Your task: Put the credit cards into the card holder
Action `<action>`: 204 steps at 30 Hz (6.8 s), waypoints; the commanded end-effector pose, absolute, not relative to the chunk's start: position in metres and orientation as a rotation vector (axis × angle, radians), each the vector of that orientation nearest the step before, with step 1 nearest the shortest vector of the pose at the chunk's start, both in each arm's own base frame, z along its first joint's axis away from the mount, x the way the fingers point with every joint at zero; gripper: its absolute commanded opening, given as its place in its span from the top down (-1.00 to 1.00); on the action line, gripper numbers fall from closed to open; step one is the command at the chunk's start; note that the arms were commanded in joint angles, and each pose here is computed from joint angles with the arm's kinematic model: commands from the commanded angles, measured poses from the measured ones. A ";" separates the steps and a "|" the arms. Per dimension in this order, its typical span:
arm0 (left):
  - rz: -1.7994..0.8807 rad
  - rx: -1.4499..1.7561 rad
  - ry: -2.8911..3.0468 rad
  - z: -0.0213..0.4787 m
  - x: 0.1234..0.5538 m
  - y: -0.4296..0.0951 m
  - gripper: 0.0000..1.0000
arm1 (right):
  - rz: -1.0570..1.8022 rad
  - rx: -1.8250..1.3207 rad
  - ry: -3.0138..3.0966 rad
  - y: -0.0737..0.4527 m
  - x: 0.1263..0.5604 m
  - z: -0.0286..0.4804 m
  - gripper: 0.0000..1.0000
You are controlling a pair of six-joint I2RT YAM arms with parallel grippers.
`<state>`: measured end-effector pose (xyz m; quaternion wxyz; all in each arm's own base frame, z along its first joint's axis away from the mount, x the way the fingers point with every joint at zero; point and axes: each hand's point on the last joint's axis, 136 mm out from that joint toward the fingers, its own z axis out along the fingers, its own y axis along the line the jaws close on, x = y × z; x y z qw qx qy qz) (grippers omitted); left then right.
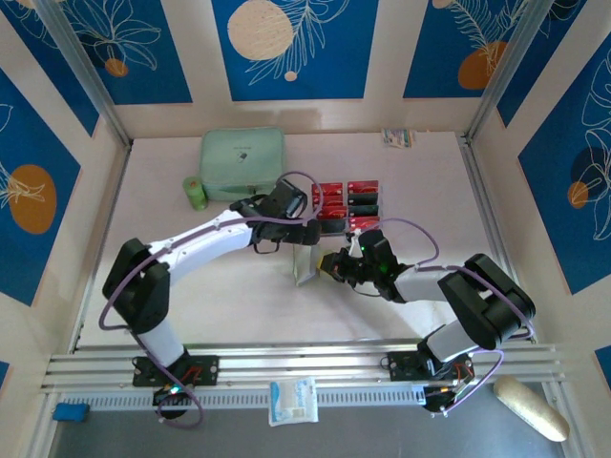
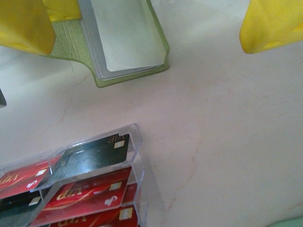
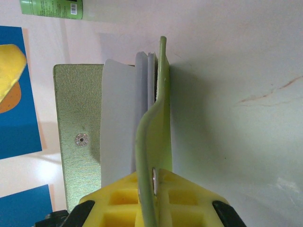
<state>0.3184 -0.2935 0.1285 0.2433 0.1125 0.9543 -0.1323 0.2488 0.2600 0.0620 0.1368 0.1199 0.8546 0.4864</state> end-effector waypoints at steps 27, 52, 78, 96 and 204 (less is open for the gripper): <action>-0.001 0.454 2.676 0.088 0.303 -0.257 -1.00 | 1.382 0.364 2.459 0.255 0.248 0.060 1.00; 0.522 0.706 2.701 0.040 0.295 -0.196 -1.00 | 1.336 0.410 2.475 0.251 0.245 0.052 1.00; -0.400 0.357 2.654 0.138 0.300 -0.299 -1.00 | 1.328 0.408 2.483 0.257 0.242 0.051 1.00; -1.290 0.018 2.544 0.167 0.275 -0.400 -1.00 | 1.314 0.413 2.487 0.258 0.239 0.047 1.00; -0.404 0.255 2.597 0.033 0.272 -0.249 -1.00 | 1.030 0.115 2.667 0.268 0.272 0.068 1.00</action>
